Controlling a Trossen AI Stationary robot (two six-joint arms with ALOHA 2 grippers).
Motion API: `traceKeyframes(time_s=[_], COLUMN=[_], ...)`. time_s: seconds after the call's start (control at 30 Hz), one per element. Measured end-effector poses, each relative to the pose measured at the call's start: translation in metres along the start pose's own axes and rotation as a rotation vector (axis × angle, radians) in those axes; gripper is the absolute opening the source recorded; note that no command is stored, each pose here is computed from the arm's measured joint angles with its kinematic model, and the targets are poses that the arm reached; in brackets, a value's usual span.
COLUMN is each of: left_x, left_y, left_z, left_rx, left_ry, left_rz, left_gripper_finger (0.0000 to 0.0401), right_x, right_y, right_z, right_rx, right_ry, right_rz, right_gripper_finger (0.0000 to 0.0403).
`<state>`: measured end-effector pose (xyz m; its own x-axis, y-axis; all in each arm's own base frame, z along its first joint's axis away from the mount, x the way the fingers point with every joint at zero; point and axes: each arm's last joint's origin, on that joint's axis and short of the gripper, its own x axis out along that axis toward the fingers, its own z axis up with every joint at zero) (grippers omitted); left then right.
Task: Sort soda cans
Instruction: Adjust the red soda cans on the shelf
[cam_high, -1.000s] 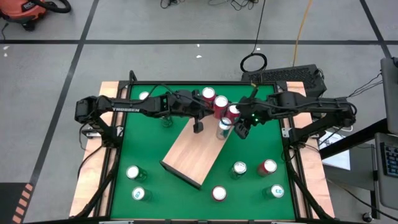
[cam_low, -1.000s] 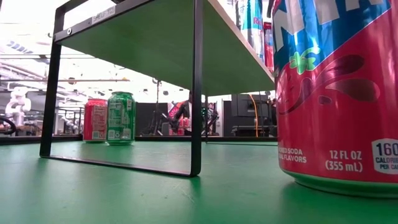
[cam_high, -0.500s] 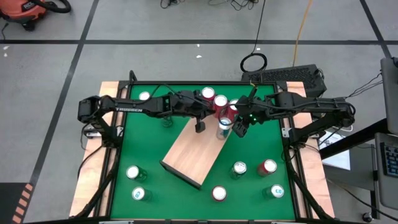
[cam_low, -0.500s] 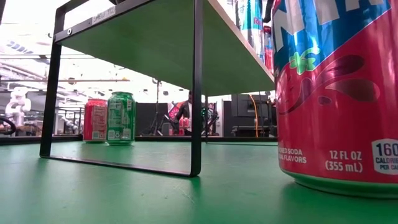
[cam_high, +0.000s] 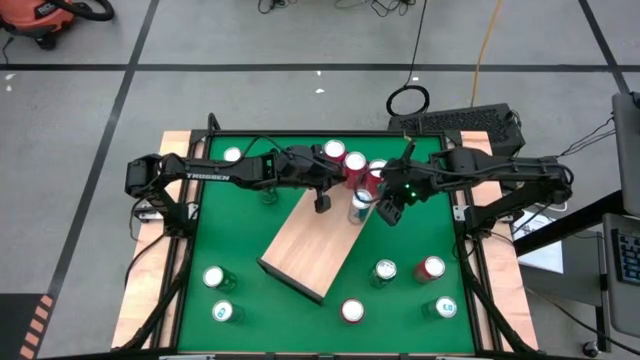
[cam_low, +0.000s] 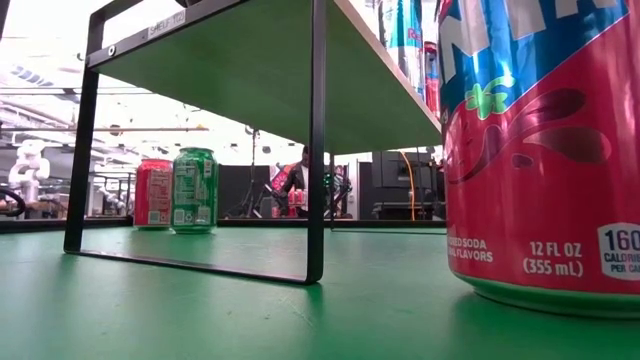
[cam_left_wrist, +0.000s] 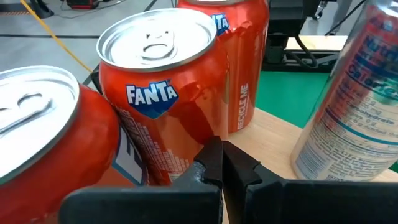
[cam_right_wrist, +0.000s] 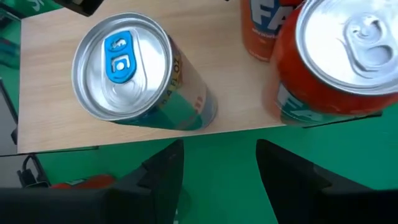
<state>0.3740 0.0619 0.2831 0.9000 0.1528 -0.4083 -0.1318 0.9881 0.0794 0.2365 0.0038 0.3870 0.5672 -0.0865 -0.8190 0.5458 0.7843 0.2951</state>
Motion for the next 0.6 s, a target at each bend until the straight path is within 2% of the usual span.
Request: traceKeyframes(time_s=[0.17, 0.4, 0.6], left_x=[0.000, 0.000, 0.000], left_y=[0.000, 0.003, 0.001], left_z=[0.000, 0.000, 0.000], left_rx=[0.000, 0.000, 0.000], left_ry=[0.001, 0.008, 0.007], left_rz=[0.009, 0.084, 0.071], left_gripper_finger=[0.0000, 0.0000, 0.0000], right_x=[-0.006, -0.013, -0.017], right_y=[-0.004, -0.011, -0.014], right_z=[-0.004, -0.011, -0.012], right_rx=[0.005, -0.001, 0.007], right_ry=[0.014, 0.055, 0.035], right_rz=[-0.014, -0.058, -0.077], right_gripper_finger=[0.0192, 0.0192, 0.0192])
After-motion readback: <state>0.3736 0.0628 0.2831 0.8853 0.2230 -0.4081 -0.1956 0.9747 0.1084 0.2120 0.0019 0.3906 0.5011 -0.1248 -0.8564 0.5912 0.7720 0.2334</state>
